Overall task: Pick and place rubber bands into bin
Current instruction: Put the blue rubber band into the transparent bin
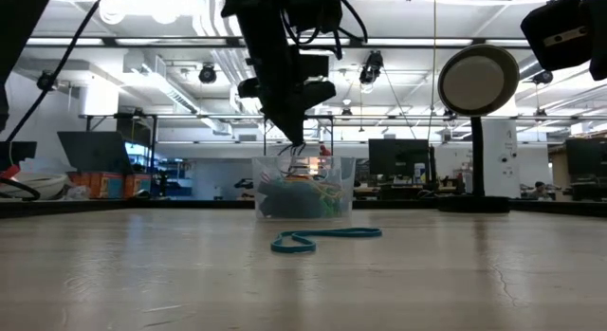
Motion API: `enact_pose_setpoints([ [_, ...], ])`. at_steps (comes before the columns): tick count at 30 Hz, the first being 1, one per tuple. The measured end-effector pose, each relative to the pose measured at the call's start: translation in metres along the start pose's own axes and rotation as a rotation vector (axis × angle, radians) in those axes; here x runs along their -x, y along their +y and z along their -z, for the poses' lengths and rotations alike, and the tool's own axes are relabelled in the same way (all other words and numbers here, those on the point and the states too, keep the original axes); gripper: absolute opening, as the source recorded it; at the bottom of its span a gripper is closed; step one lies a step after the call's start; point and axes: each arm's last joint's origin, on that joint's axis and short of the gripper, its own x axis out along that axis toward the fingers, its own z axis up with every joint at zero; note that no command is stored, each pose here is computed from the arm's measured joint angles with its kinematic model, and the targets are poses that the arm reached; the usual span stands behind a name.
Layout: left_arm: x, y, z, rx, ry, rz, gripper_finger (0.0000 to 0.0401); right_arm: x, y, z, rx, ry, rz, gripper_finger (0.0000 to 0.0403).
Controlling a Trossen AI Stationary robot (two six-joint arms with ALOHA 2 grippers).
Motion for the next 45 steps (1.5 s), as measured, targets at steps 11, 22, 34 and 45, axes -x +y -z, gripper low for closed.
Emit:
enact_pose_setpoints([
  [11,0.000,-0.001,-0.002,-0.011,-0.016,0.006,0.0096,-0.001,0.000,0.001,0.001,0.003,0.001,0.0048],
  [22,0.052,-0.013,-0.001,-0.082,-0.107,0.128,0.0148,0.000,-0.001,0.014,-0.027,0.154,-0.062,0.0048],
  [34,0.122,-0.039,0.032,-0.205,-0.229,0.136,0.0148,0.009,-0.014,0.045,-0.274,0.467,0.112,0.0068],
  [45,0.157,-0.069,0.064,-0.325,-0.269,0.229,0.0148,0.006,-0.018,0.068,-0.386,0.559,0.161,0.0122],
])
